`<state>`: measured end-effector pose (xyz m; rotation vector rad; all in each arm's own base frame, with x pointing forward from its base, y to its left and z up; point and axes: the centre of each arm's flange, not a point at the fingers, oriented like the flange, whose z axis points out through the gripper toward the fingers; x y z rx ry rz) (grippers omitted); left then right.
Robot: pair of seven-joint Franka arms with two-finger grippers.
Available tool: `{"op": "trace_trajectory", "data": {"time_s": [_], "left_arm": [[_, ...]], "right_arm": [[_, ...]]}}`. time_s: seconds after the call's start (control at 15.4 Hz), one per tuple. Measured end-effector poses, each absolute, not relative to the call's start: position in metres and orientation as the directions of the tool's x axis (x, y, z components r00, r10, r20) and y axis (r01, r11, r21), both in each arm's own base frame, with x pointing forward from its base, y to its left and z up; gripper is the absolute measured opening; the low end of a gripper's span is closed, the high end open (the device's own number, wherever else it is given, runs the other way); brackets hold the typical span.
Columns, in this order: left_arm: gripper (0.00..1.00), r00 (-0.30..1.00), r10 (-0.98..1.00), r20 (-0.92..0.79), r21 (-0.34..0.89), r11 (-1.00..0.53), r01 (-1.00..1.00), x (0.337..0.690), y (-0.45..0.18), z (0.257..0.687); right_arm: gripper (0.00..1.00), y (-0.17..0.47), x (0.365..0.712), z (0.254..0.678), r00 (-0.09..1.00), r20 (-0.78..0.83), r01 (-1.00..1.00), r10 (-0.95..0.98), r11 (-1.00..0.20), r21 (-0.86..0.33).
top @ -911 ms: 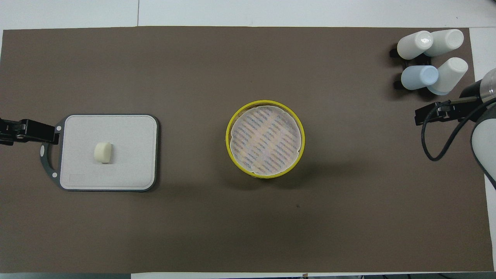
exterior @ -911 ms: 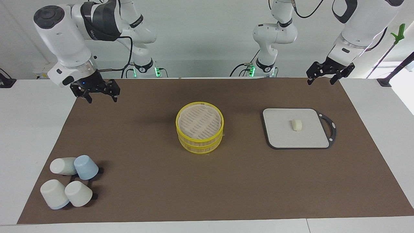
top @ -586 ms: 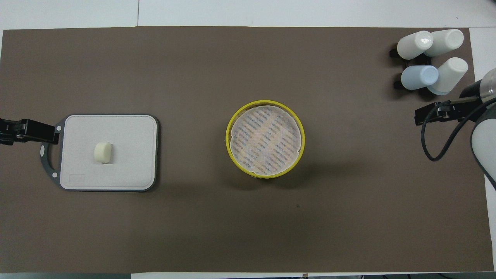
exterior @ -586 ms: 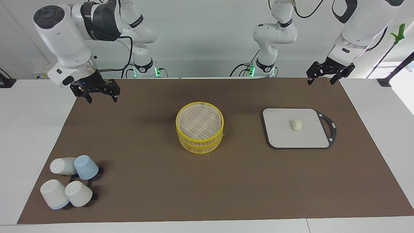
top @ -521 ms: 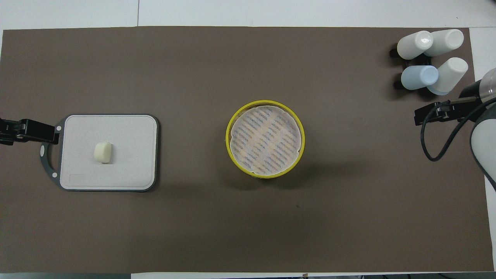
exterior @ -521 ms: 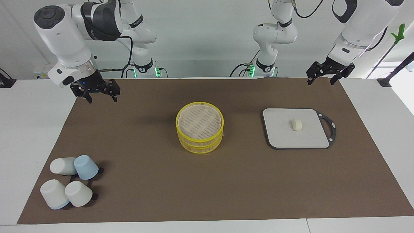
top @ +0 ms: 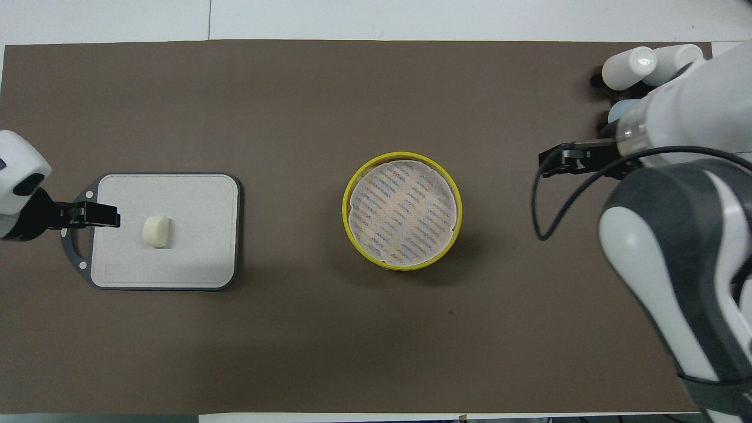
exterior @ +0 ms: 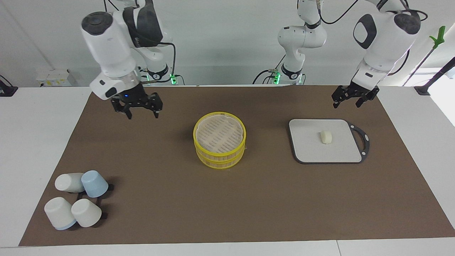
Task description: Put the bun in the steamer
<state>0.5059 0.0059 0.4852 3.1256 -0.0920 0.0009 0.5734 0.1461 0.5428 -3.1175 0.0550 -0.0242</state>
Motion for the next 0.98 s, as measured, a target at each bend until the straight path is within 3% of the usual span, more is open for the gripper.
{"op": "trace_trajectory", "data": {"time_s": [0.2,0.39,0.59,0.78,0.85,0.98], "left_arm": [[1.0,0.996,-0.086,0.016,0.01,-0.996,-0.086,0.492,0.01,0.4],[1.0,0.995,-0.092,0.04,-0.005,-0.996,-0.092,0.494,0.012,0.342],[1.0,0.993,-0.107,0.044,-0.014,-0.994,-0.106,0.502,0.007,0.315],[0.99,0.988,-0.145,0.059,-0.019,-0.989,-0.144,0.504,0.007,0.313],[0.96,0.987,-0.152,0.061,-0.02,-0.988,-0.151,0.504,0.007,0.313],[0.7,0.985,-0.159,0.061,-0.021,-0.987,-0.158,0.505,0.007,0.313]], "right_arm": [[0.99,0.263,0.566,0.515,0.996,0.013,-0.088,-0.088,-0.995,-0.039],[0.99,0.366,0.549,0.478,0.995,0.051,-0.084,-0.084,-0.996,-0.007],[0.99,0.428,0.541,0.441,0.994,0.068,-0.083,-0.083,-0.997,-0.006],[0.98,0.447,0.545,0.414,0.991,0.085,-0.097,-0.1,-0.994,-0.04],[0.98,0.451,0.544,0.407,0.992,0.08,-0.095,-0.098,-0.995,-0.037],[0.97,0.456,0.542,0.401,0.991,0.078,-0.104,-0.107,-0.994,-0.038]]}}
